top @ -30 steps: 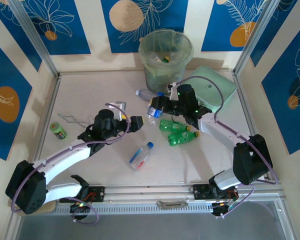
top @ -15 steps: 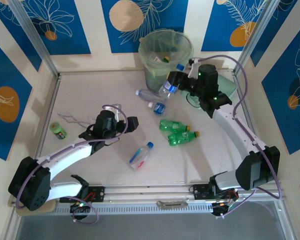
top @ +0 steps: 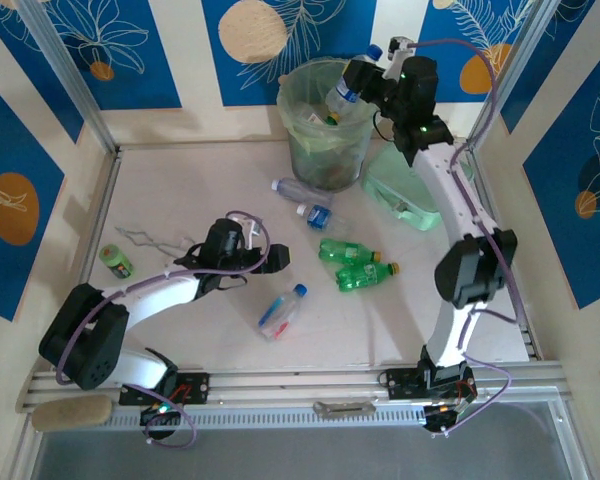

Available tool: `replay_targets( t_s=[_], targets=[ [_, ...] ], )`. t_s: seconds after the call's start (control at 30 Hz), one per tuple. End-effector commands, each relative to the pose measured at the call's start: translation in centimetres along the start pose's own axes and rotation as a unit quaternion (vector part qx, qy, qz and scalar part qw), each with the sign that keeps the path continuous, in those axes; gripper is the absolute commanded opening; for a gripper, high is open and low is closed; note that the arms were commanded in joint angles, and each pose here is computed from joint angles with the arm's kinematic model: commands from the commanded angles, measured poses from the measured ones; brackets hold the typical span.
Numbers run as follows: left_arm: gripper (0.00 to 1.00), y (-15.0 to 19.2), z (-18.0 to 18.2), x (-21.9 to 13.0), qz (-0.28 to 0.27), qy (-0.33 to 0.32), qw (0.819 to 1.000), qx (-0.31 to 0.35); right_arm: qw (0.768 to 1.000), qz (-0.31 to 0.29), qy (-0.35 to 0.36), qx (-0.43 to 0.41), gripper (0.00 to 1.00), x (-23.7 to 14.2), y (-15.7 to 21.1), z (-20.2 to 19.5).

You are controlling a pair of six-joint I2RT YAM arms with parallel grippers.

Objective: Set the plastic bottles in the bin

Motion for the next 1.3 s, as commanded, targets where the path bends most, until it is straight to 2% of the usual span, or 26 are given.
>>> replay_targets(
  t_s=[0.0,0.17,0.37,0.6,0.73,0.8,1.07,1.27],
  targets=[
    [1.0,-0.3,-0.5,-0.4,0.007,0.014,1.0,0.016,1.0,0.003,0.012,0.004,0.55,1.6,-0.7,-0.5],
    [1.0,0.0,-0.3,-0.7,0.014,0.006,1.0,0.023,0.998,0.043,0.033,0.019,0.56,4.8,0.6,-2.4],
    [1.0,0.2,-0.2,-0.7,0.016,0.006,1.0,0.023,0.994,0.09,0.042,0.042,0.57,6.8,2.6,-4.0],
    [1.0,0.4,-0.2,-0.9,0.018,0.002,1.0,0.024,0.994,0.095,0.038,0.044,0.64,7.1,2.9,-4.0],
    [1.0,0.4,-0.2,-1.0,0.018,0.001,1.0,0.023,0.995,0.085,0.032,0.03,0.83,6.3,1.8,-2.8],
    [1.0,0.4,-0.2,-1.1,0.017,0.0,1.0,0.023,0.996,0.08,0.03,0.019,0.88,5.8,1.2,-2.1],
    [1.0,0.4,-0.2,-1.3,0.014,-0.004,1.0,0.021,0.997,0.068,0.023,-0.029,0.9,2.3,-0.7,1.5],
    [1.0,0.3,-0.1,-1.1,0.018,-0.004,1.0,0.021,0.993,0.104,0.012,-0.06,0.92,-0.7,1.5,3.8]
  ],
)
Point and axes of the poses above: each hand's point on the last joint's axis, 136 mm out from that joint toward the fingers, its own x axis out along the fingers, its own z axis along the line the jaws close on, y = z × x, the point moved 5 cm from there along -x, back along the fingers, and after that the axes turned 15 degrees about x, right-handed, at the moved point
